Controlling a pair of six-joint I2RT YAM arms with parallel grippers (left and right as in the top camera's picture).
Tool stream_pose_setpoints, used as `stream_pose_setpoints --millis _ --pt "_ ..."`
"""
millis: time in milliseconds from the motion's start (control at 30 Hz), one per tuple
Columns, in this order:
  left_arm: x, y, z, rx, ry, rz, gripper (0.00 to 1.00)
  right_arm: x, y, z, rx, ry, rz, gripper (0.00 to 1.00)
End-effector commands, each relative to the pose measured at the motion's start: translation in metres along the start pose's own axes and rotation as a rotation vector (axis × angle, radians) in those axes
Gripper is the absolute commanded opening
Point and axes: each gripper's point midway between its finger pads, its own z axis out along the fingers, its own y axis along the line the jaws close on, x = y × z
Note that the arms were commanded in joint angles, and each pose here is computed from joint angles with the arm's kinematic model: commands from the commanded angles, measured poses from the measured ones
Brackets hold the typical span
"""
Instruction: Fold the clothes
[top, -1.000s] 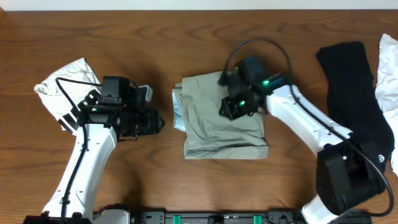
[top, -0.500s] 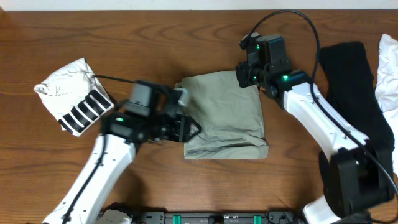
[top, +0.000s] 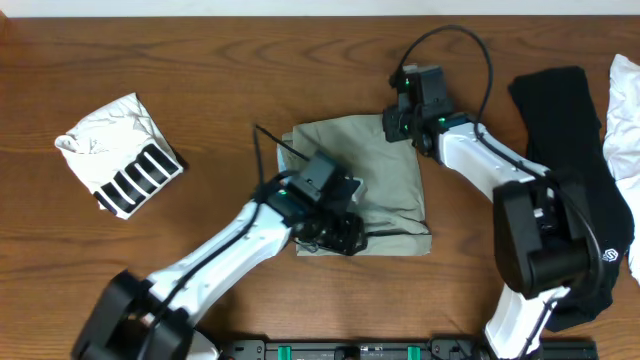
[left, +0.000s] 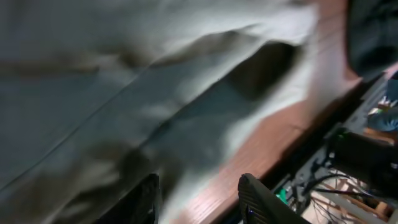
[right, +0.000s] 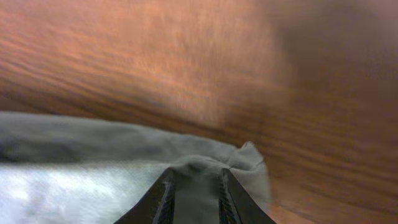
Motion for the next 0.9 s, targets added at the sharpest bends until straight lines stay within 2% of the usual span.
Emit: stream_pose_setpoints --millis 0,133,233,500,633,833,867 --pt "0.000 0.013 0.015 -0.045 0.031 -0.053 0.43 0.021 -0.007 0.015 0.019 0.067 0.009 0.22" --pt "-0.003 0.054 0.029 -0.213 0.028 -0.089 0.43 0.054 -0.011 0.013 0.033 0.201 -0.011 0.25" --pt "-0.011 0.081 0.027 -0.300 0.001 -0.126 0.43 0.082 -0.014 0.005 0.045 0.321 -0.002 0.21" --pt "-0.055 0.138 -0.009 -0.310 -0.174 -0.294 0.44 0.160 -0.014 -0.037 0.106 0.674 0.132 0.08" --pt "-0.085 0.147 -0.029 -0.185 -0.285 -0.336 0.44 0.175 0.001 -0.049 0.063 0.757 0.144 0.02" --pt "-0.120 0.105 -0.071 0.227 -0.391 -0.257 0.45 0.178 0.014 -0.050 0.051 0.766 0.127 0.02" --pt "-0.120 0.099 -0.080 0.268 -0.399 -0.248 0.50 0.178 0.015 -0.049 0.050 0.765 0.124 0.01"
